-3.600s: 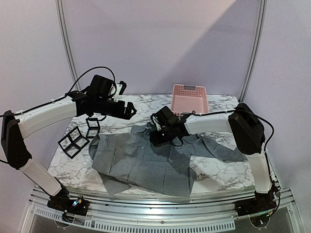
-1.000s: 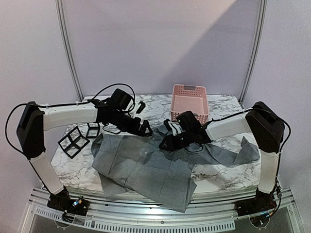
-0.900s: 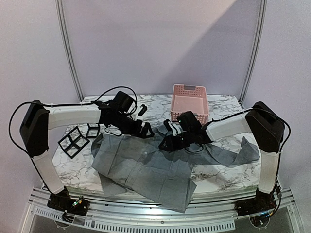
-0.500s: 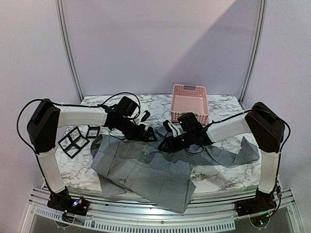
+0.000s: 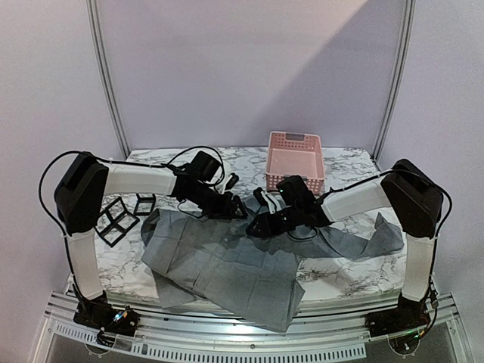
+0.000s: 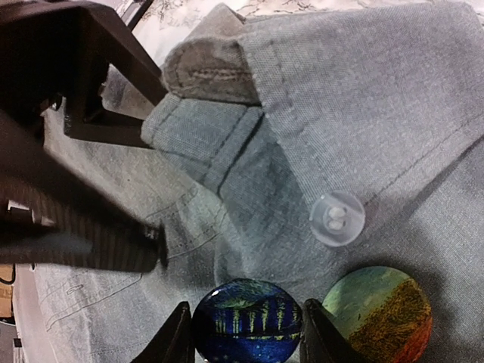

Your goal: Remove the brooch from the garment

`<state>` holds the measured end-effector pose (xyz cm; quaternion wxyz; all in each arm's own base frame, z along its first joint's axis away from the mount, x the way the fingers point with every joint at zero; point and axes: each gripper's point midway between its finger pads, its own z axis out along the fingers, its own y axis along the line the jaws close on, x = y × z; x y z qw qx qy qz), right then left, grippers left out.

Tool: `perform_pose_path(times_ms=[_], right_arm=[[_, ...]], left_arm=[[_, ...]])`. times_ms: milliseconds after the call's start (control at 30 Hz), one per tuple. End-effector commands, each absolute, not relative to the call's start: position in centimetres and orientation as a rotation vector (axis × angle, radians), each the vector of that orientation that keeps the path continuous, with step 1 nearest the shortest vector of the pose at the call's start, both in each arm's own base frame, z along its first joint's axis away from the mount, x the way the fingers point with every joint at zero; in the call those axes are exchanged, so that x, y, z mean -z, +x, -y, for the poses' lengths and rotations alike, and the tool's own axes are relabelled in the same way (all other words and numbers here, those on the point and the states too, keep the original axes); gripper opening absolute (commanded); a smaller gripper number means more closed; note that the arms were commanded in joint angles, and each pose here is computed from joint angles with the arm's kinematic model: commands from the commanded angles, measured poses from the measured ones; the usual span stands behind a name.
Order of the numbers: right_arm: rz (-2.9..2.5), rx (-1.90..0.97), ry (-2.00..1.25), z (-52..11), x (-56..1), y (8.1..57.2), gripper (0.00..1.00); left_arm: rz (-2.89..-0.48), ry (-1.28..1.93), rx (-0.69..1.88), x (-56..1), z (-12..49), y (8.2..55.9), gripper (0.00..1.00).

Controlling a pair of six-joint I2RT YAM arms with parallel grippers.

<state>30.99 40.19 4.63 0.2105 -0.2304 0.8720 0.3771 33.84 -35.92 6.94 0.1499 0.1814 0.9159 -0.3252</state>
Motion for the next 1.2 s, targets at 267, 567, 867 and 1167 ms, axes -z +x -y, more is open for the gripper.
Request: perform_pose_path(times_ms=[267, 567, 867, 1167], right_arm=[[-2.388, -1.045, -0.656, -40.0, -5.5, 31.0, 0.43], [-2.366, -0.955, -0.628, -39.0, -7.0, 31.7, 0.69], [-2.384, -0.474, -0.665, -37.6, -7.7, 32.2, 0.73], [-2.393, -0.39, -0.74, -40.0, -6.2, 31.6, 0.65]], left_arm=[[-2.602, 0.485, 0.967, -7.1, 37.1, 35.6, 0.49], [-2.636, 0.465, 0.989, -6.4, 36.8, 34.9, 0.0], [-2.654, 0.442, 1.028, -6.3, 36.7, 34.2, 0.0], [-2.655, 0.438, 1.031, -6.4, 36.5, 34.1, 0.0]])
